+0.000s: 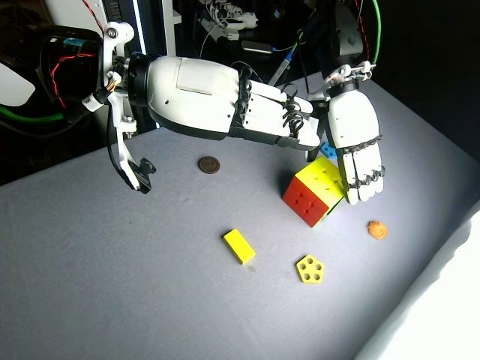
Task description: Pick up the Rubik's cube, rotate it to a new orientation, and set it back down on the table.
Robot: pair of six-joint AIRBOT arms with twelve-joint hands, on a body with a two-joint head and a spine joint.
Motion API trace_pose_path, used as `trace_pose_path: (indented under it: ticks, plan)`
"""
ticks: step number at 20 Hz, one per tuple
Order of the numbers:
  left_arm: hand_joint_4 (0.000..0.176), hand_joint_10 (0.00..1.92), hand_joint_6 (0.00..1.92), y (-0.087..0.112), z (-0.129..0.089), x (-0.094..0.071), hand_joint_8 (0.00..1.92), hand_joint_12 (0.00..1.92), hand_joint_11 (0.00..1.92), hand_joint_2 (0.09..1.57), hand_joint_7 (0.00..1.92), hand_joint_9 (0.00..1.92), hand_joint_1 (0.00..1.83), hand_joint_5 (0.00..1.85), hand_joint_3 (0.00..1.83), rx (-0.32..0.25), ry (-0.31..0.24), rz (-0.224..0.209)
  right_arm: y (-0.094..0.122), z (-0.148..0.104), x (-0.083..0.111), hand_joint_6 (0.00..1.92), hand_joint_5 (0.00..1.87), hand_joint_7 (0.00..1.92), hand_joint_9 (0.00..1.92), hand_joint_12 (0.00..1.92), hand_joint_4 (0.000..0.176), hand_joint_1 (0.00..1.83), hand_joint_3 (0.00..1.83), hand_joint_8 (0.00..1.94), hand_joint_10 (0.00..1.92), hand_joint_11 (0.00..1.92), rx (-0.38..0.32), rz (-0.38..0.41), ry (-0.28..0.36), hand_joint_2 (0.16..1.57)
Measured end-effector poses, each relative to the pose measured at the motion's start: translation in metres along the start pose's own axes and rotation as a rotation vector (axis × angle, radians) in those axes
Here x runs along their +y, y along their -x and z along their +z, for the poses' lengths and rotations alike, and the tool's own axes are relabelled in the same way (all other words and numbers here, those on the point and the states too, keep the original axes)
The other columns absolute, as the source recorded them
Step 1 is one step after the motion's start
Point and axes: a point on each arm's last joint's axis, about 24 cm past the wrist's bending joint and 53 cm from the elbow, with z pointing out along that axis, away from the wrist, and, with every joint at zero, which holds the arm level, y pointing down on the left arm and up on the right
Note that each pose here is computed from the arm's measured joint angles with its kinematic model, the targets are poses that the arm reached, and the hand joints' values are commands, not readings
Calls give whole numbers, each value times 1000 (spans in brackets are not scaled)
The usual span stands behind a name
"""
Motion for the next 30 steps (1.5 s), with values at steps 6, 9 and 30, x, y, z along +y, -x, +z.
trace_pose_path:
  ticks: [6, 9, 30]
  plan:
    - [0, 0, 0, -3, 8, 1, 0, 0, 0, 1086, 0, 0, 1014, 0, 0, 12, 12, -4, 0, 0, 1, 11, 43, 135, 81, 0, 0, 139, 1, 5, 4, 0, 1, -1, 4, 1278]
    - [0, 0, 0, -5, 10, 0, 0, 0, 0, 1074, 0, 0, 1036, 0, 0, 16, 15, -5, -3, -1, 1, 8, 39, 125, 70, 0, 0, 125, 3, 2, 1, 0, 8, -4, 4, 1282]
    - [0, 0, 0, -11, 27, 4, 0, 0, 0, 1054, 0, 0, 994, 0, 0, 34, 28, 57, -7, 0, 2, 4, 19, 110, 81, 0, 0, 124, 1, 0, 4, 0, 17, -1, 6, 1286]
